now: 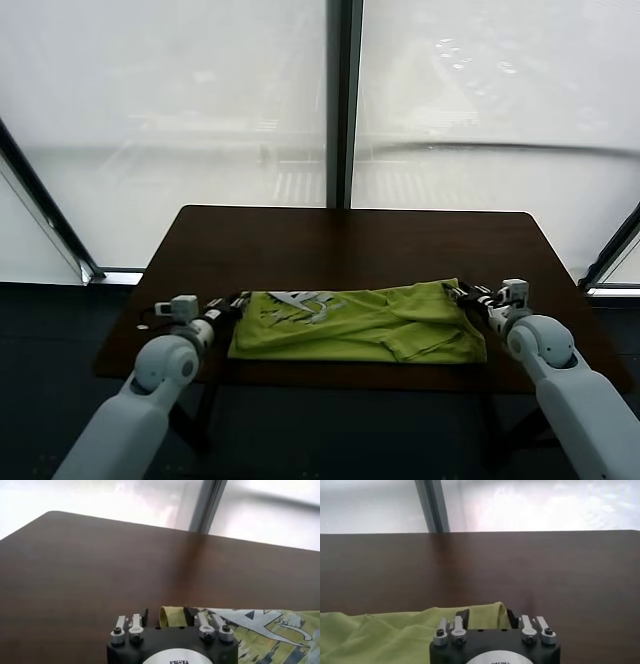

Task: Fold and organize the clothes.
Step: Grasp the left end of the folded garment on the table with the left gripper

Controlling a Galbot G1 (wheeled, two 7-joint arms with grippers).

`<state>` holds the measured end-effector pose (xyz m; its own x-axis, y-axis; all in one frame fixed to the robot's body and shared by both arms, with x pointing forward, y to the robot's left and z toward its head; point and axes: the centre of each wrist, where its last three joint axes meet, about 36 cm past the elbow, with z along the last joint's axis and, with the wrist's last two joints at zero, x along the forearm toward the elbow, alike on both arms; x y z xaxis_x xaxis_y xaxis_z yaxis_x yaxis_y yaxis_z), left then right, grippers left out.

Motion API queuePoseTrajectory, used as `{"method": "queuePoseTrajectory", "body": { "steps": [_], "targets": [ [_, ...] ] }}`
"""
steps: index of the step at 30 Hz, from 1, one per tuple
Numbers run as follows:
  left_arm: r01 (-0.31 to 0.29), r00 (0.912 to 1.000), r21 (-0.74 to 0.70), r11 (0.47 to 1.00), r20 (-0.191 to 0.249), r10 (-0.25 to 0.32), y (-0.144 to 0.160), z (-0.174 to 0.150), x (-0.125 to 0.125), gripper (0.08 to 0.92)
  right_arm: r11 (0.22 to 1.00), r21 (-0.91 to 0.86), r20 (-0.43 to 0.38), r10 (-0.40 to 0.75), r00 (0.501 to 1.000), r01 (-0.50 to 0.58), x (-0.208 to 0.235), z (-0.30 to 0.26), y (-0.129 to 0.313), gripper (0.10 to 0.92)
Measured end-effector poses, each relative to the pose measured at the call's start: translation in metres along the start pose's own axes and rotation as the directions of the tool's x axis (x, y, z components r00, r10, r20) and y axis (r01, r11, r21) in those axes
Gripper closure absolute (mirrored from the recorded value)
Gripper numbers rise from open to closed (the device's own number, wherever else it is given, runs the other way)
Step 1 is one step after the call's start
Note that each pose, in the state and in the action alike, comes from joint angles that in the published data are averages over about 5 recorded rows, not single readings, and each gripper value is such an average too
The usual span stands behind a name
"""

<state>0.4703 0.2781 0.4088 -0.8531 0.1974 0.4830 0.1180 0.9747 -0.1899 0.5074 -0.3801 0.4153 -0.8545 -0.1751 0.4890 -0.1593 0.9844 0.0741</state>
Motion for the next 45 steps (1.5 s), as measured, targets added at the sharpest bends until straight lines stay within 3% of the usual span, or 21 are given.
{"method": "queuePoseTrajectory", "body": {
  "steps": [4,12,21,25,30,33,35,37,45],
  "targets": [
    [0.005,0.9998,0.007,1.0,0.017,-0.005,0.001,-0.002,-0.004,0.795,1.0,0.0,0.005,-0.001,1.0,0.001,0.0,0.002,0.0,0.882],
    [0.03,0.9988,0.019,0.999,0.039,-0.031,0.01,-0.01,-0.013,0.801,1.0,-0.012,0.019,0.014,1.0,-0.014,0.006,0.004,-0.004,0.882],
    [0.036,0.9992,-0.001,0.999,0.019,-0.036,0.01,-0.01,-0.007,0.764,1.0,-0.018,0.023,0.015,1.0,-0.014,0.006,0.004,-0.004,0.882],
    [0.034,0.9994,-0.002,0.999,0.007,-0.034,0.004,-0.007,-0.001,0.57,1.0,-0.017,0.023,0.015,1.0,-0.014,0.006,0.003,-0.004,0.882],
    [0.022,0.9997,0.009,1.0,-0.011,-0.022,-0.003,-0.003,0.001,0.25,1.0,-0.015,0.021,0.015,1.0,-0.014,0.007,0.003,-0.005,0.882],
    [0.012,0.9998,0.015,1.0,-0.016,-0.012,-0.007,-0.001,0.001,0.129,1.0,-0.015,0.021,0.014,1.0,-0.014,0.007,0.003,-0.006,0.882],
    [0.008,0.9999,0.019,1.0,-0.015,-0.008,-0.008,0.0,0.0,0.145,1.0,-0.015,0.021,0.014,1.0,-0.014,0.007,0.002,-0.006,0.882],
    [0.007,0.9999,0.024,1.0,-0.014,-0.006,-0.009,0.001,-0.001,0.219,1.0,-0.015,0.021,0.015,1.0,-0.014,0.007,0.002,-0.006,0.882],
    [0.003,1.0,0.031,1.0,-0.001,-0.003,-0.006,0.003,-0.005,0.705,1.0,-0.014,0.021,0.015,1.0,-0.014,0.007,0.002,-0.006,0.882]
  ]
}}
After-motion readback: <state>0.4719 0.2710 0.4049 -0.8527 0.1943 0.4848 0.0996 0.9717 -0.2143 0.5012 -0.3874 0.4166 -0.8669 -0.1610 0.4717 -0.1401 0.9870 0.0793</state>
